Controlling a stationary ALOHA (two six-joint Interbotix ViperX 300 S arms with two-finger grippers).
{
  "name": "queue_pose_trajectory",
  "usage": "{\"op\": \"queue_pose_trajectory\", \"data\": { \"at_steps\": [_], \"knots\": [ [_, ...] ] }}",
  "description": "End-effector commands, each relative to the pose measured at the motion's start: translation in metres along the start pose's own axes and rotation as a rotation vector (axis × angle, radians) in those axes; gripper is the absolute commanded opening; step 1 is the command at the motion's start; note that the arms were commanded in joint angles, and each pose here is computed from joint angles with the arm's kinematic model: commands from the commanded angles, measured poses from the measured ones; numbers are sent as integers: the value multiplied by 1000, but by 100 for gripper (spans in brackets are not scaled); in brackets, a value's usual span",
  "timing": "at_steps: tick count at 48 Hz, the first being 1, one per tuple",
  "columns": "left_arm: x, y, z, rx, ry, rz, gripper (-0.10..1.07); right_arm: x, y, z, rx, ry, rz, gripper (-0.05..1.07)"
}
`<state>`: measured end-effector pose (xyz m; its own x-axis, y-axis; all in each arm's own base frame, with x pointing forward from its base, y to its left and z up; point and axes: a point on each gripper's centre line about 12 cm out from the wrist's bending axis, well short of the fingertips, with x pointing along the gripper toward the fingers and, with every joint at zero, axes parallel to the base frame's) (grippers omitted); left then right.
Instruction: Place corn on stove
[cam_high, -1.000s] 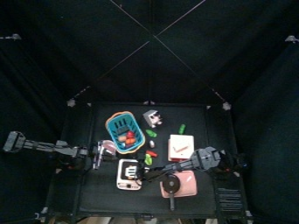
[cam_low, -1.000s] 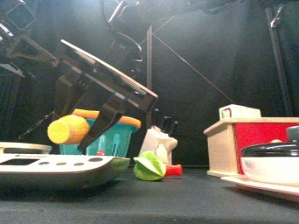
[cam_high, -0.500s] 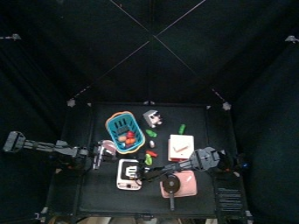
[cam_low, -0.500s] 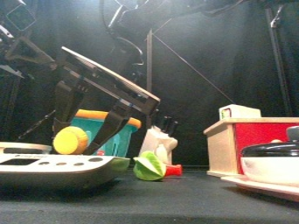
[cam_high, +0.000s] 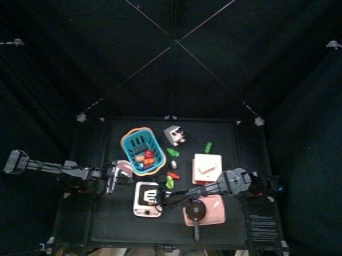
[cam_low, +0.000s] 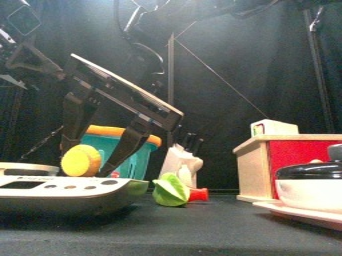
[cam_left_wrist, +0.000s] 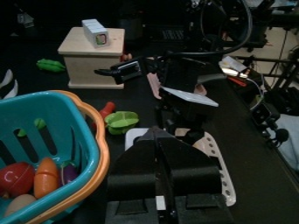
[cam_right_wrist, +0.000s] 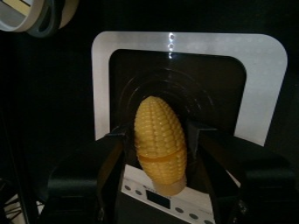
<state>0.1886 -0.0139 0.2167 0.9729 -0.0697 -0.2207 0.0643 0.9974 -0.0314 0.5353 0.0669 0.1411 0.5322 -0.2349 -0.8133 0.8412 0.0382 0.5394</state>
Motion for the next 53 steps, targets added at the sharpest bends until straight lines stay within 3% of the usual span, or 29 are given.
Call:
{"op": "queue_pose_trajectory", "data": {
  "at_steps": [1,53],
  "knots": [
    [1,-1,9,0,-23,-2,30,-18,16,8,23,1,46,87],
    [1,-1,9,0,-24,-2,30,-65,35,31,-39,-104,93,87]
  ]
}}
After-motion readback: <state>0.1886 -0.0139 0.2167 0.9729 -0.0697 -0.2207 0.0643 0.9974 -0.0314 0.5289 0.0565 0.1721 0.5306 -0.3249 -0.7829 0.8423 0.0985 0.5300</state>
